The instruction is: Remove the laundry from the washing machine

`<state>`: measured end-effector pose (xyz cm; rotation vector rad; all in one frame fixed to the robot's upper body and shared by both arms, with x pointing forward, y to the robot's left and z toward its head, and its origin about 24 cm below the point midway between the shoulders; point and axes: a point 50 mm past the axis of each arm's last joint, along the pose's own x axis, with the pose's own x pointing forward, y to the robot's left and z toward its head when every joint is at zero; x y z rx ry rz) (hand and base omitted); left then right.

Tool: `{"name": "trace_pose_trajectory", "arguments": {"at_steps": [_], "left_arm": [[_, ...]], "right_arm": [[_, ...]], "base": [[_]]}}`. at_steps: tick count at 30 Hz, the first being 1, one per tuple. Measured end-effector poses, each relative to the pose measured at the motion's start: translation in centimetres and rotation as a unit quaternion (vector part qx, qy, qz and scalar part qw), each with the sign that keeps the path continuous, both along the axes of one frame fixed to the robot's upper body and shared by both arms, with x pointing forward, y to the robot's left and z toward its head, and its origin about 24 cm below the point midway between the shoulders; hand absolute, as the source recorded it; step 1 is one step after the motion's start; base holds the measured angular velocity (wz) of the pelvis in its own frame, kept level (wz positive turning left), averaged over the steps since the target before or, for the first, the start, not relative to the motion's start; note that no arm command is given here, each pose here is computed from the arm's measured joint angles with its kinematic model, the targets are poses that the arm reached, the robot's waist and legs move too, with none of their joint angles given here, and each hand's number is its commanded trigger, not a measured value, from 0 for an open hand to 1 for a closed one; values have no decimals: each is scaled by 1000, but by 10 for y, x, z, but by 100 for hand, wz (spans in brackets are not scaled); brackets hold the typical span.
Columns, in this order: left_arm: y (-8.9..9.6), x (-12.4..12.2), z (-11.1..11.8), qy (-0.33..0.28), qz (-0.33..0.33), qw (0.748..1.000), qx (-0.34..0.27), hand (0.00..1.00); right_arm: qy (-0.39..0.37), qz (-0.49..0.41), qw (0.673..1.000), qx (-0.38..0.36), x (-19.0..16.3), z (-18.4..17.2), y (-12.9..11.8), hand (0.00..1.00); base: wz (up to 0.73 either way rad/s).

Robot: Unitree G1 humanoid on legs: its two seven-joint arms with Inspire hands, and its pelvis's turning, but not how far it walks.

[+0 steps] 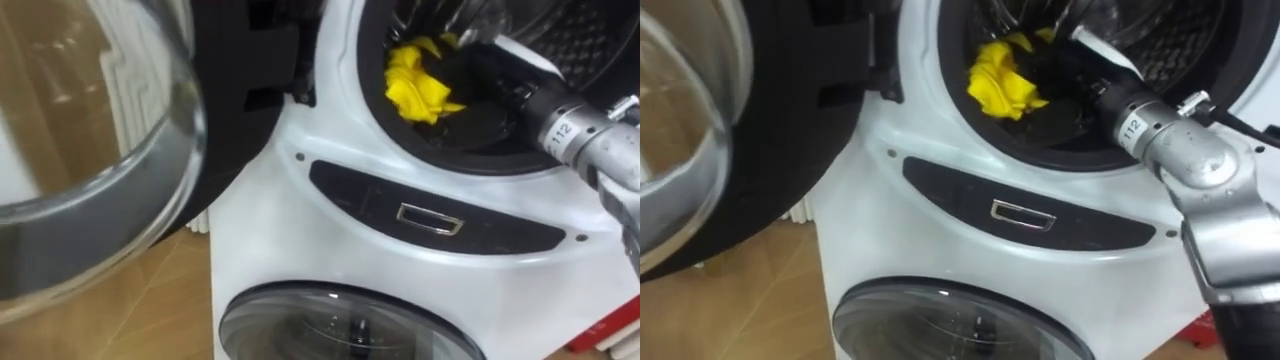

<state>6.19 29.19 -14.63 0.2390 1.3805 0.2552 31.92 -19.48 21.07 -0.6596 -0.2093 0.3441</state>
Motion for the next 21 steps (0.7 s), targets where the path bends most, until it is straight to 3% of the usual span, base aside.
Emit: {"name": "trace_pose_trajectory", "arguments": {"at_steps": [7,14,21], "left_arm": [[0,-11,-1,-13,22,1000,-6,0],[-9,-32,-6,-12,34,999,-15,0],[-10,-41,-6,-13,38,999,-14,0]], "right_arm": [[-38,51,998,21,-38,2,14,100],[-82,61,990,99,-76,5,3,100],[-91,44,988,116,-93,2,-13,100]], "base": [[-14],[-6],[-9]]}}
